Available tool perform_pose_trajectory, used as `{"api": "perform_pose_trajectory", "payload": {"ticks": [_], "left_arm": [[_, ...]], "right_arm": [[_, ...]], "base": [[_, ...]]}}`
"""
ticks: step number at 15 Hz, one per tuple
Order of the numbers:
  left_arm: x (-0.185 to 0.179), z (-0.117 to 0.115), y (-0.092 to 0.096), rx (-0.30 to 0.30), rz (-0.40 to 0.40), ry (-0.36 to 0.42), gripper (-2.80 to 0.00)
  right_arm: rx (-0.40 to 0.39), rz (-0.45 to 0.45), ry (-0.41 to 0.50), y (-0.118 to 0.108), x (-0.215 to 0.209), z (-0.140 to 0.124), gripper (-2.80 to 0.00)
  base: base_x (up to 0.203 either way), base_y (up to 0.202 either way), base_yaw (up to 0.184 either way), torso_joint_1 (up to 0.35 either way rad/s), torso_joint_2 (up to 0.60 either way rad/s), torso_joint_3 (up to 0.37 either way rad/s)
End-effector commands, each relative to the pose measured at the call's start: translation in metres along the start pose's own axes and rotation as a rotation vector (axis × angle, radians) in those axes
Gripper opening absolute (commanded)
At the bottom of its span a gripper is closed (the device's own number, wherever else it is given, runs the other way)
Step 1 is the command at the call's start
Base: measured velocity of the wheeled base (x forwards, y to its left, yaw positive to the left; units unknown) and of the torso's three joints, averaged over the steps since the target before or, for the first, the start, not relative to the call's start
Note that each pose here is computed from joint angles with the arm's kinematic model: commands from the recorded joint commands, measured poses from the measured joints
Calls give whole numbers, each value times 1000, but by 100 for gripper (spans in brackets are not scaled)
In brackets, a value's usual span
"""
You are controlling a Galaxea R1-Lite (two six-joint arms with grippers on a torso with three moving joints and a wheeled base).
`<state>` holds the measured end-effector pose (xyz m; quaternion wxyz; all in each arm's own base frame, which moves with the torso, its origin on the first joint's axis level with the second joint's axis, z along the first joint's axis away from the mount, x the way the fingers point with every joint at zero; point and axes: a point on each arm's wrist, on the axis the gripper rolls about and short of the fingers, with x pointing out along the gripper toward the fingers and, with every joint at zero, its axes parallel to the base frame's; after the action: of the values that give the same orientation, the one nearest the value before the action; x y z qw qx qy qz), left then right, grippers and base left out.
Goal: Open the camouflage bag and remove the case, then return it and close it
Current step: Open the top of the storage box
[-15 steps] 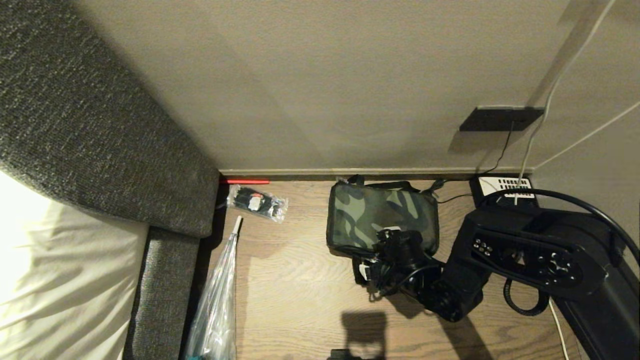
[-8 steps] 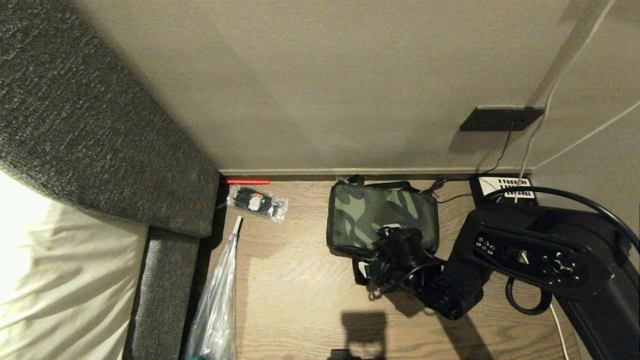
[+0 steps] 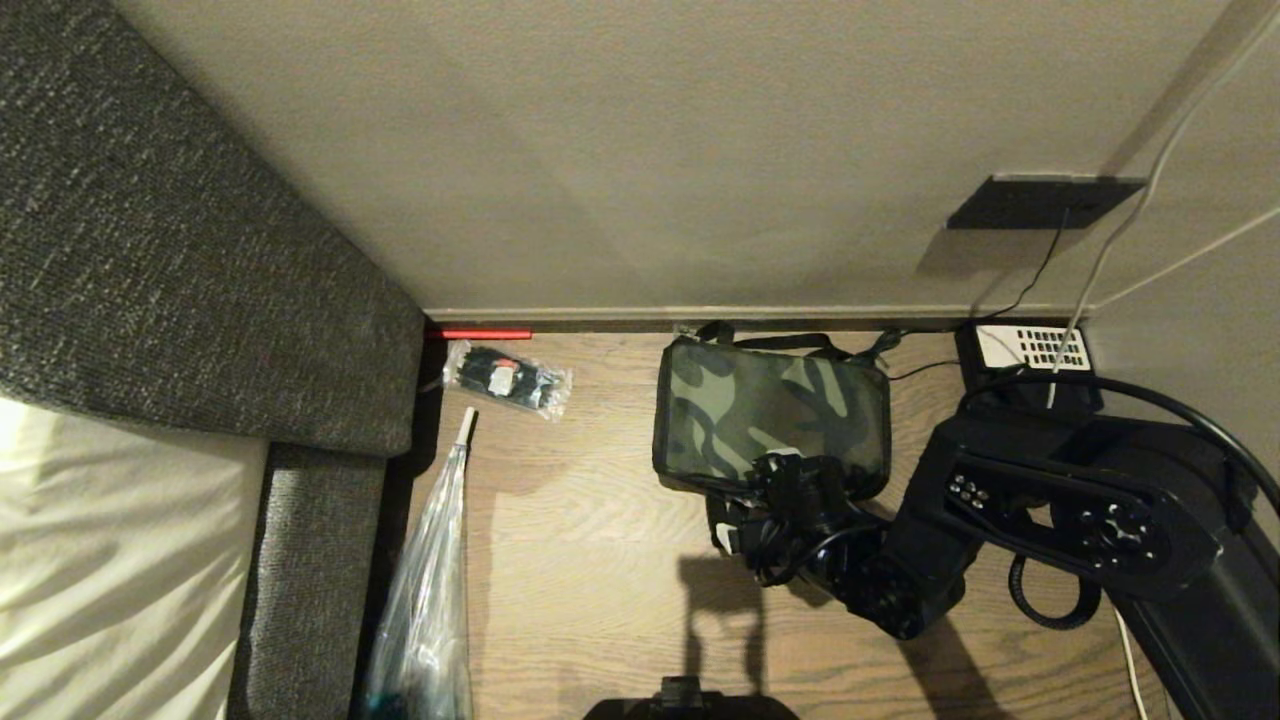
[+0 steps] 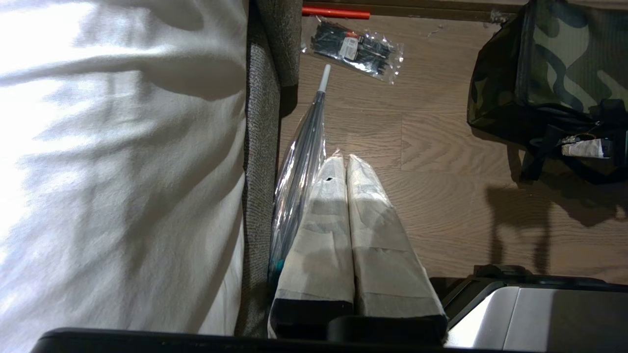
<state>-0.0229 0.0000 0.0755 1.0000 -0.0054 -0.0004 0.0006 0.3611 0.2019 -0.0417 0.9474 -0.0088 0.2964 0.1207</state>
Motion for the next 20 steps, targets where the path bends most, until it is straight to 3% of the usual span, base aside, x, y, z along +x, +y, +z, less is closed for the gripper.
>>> {"api": "perform_pose_trajectory", "payload": {"ticks": [1, 5, 15, 20], "left_arm": [[0, 0, 0, 0, 0, 1, -280], [0, 0, 0, 0, 0, 1, -280], [0, 0, 0, 0, 0, 1, -280], [0, 0, 0, 0, 0, 1, -280]], "right_arm": [[7, 6, -29, 2, -1, 6, 0], [20, 16, -83, 4, -6, 21, 0], [25, -3, -76, 3, 15, 1, 0], [36, -6, -84, 2, 17, 2, 0]], "base": [[0, 0, 0, 2, -1, -77], [0, 0, 0, 1, 2, -10], [0, 0, 0, 0, 0, 0], [0, 0, 0, 0, 0, 0]]}}
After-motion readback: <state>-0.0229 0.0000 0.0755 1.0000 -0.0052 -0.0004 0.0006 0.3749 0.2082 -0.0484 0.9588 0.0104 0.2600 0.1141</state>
